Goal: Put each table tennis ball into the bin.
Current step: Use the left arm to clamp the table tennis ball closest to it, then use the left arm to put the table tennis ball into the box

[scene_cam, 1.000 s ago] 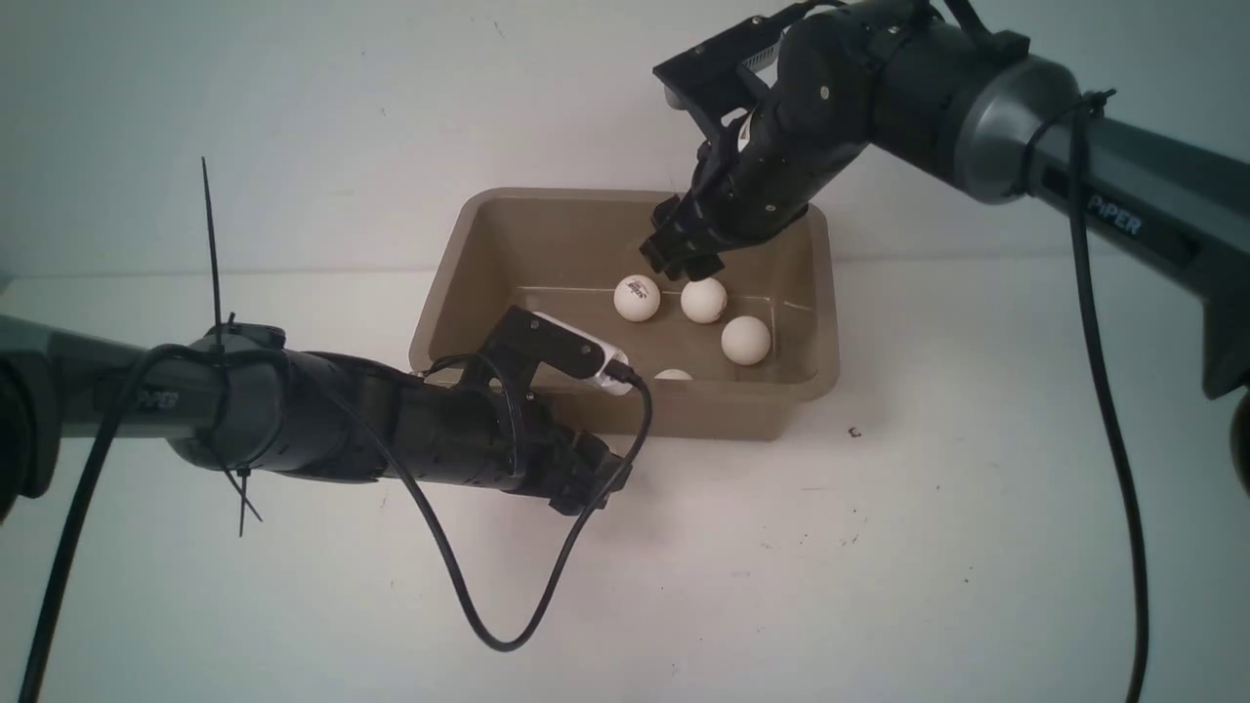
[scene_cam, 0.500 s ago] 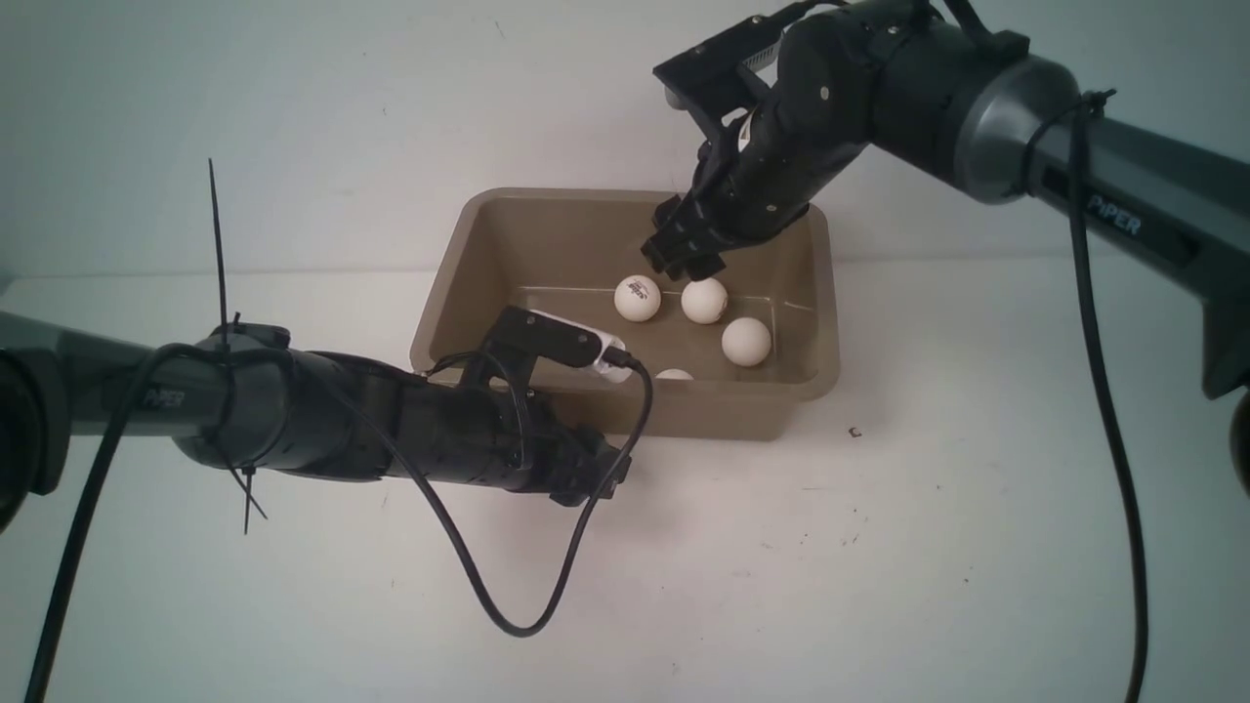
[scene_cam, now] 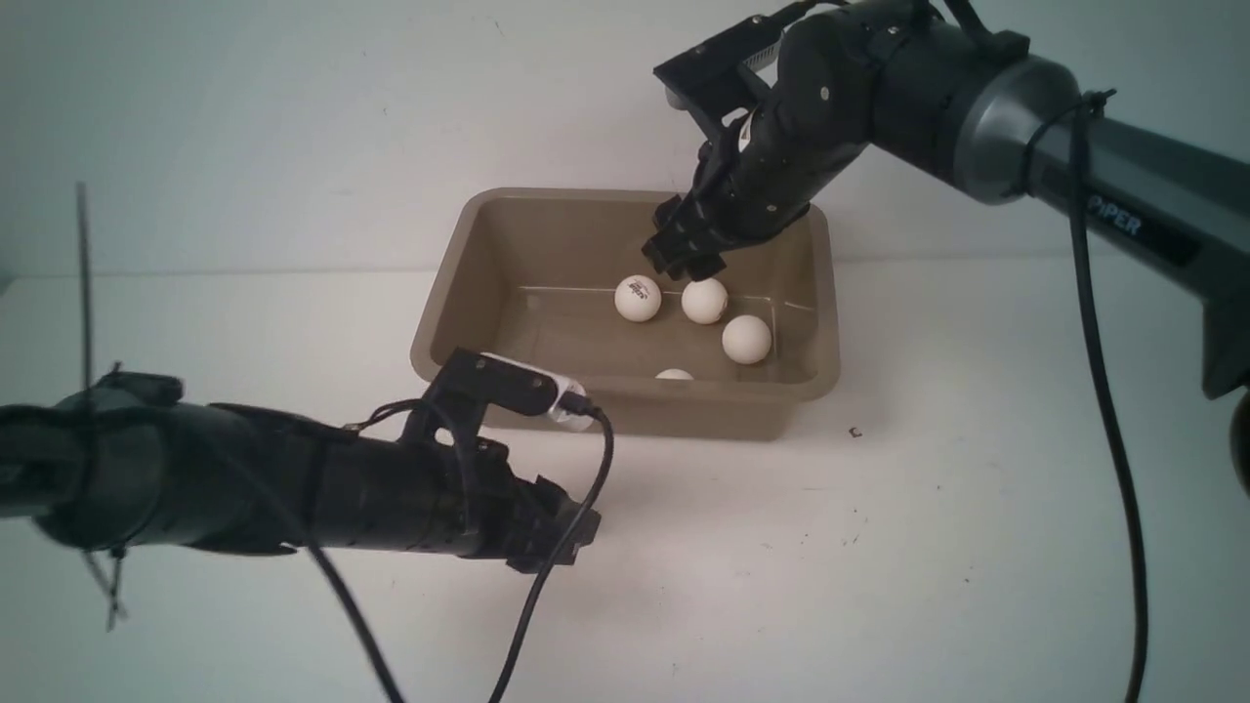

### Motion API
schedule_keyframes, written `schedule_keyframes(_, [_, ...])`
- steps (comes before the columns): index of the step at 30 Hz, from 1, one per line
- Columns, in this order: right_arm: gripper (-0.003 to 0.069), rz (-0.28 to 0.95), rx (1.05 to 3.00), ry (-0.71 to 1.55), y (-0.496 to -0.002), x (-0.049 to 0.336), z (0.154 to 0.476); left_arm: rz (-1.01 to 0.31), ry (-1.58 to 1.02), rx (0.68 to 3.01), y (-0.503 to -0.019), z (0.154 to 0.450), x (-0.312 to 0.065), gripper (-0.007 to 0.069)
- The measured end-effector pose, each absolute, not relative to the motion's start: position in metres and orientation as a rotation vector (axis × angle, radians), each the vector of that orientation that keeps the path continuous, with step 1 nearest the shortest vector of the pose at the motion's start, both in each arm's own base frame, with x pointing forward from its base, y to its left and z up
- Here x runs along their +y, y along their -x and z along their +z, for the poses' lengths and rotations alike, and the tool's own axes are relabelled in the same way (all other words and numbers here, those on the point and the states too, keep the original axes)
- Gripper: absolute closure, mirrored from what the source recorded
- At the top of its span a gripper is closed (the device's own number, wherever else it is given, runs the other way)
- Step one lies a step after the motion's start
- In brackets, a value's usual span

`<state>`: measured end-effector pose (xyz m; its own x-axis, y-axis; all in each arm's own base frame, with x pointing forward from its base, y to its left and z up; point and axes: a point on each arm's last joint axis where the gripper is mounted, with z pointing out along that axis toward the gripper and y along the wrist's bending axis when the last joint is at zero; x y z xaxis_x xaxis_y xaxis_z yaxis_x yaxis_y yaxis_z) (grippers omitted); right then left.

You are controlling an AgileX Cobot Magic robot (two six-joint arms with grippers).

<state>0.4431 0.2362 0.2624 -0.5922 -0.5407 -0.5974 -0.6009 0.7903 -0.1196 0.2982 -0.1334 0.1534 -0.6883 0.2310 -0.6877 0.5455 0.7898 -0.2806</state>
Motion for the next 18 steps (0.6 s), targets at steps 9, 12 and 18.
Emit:
schedule_keyframes(9, [0.0214, -0.032, 2.372, 0.906, -0.443, 0.226, 0.26, -0.474, -0.523, 2.088, -0.335, 0.226, -0.134, 0.0276])
schedule_keyframes(12, [0.0299, -0.157, 2.384, 0.904, -0.443, 0.217, 0.264, -0.342, -0.477, 2.033, -0.358, 0.246, -0.131, 0.0276])
schedule_keyframes(18, [0.062, -0.305, 2.307, 0.777, -0.434, 0.198, 0.311, -0.278, -0.495, 1.996, -0.389, 0.247, -0.138, 0.0276])
